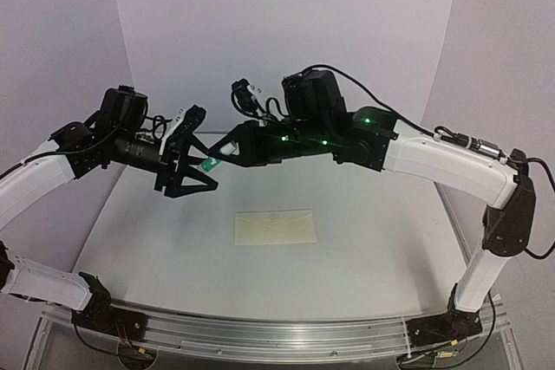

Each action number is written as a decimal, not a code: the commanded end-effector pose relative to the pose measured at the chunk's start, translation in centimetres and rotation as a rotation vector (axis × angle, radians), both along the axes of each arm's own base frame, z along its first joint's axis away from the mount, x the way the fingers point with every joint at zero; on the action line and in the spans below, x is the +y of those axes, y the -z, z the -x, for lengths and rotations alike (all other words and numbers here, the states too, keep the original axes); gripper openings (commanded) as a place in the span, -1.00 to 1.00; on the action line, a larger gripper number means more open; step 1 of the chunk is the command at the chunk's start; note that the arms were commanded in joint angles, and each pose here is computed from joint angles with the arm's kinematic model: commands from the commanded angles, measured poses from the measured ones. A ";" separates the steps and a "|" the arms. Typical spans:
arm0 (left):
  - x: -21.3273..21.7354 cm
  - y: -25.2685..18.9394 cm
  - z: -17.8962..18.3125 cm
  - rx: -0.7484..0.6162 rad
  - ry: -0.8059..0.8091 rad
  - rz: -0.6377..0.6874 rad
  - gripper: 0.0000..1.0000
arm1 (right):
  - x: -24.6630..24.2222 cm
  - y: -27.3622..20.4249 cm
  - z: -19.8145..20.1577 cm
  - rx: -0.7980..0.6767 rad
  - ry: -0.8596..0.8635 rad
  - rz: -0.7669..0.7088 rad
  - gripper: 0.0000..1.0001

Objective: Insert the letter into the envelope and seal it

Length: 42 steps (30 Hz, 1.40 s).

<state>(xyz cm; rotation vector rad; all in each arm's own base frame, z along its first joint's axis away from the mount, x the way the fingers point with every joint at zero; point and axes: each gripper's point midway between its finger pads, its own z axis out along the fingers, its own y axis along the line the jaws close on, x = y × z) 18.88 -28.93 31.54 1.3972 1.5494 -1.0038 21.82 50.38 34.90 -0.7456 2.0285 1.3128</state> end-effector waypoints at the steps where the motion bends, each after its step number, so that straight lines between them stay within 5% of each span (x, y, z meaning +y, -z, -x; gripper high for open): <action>1: 0.3 -1.0 -1.0 -0.069 -0.076 0.024 0.99 | -4.9 0.8 -4.4 -0.028 0.259 0.069 -1.00; 7: 0.9 -0.2 -2.2 -0.058 -0.172 0.004 0.99 | -19.1 9.3 -11.4 -0.170 0.751 0.528 -1.00; 11: 1.0 1.9 -2.3 0.009 -0.194 -0.033 0.99 | -24.3 14.2 -13.7 -0.201 0.852 0.724 -1.00; 14: 0.8 5.4 -1.4 0.056 -0.115 -0.110 0.88 | -24.9 17.2 -15.1 -0.187 0.840 0.728 -1.00; 17: 1.5 12.0 -1.2 0.081 -0.047 -0.298 0.50 | -25.1 19.3 -16.1 -0.159 0.832 0.686 -1.00; 21: 3.4 18.5 -2.8 -0.015 -0.026 -0.515 0.28 | -25.1 22.1 -17.0 -0.121 0.810 0.673 -1.00; 33: 1.1 26.6 2.2 -0.150 0.509 -0.632 0.03 | -24.9 27.4 -19.0 -0.002 0.770 0.719 -1.00; 42: -1.9 28.5 -1.6 -0.099 0.465 -0.682 -0.07 | -25.4 28.6 -18.6 0.029 0.753 0.788 -1.00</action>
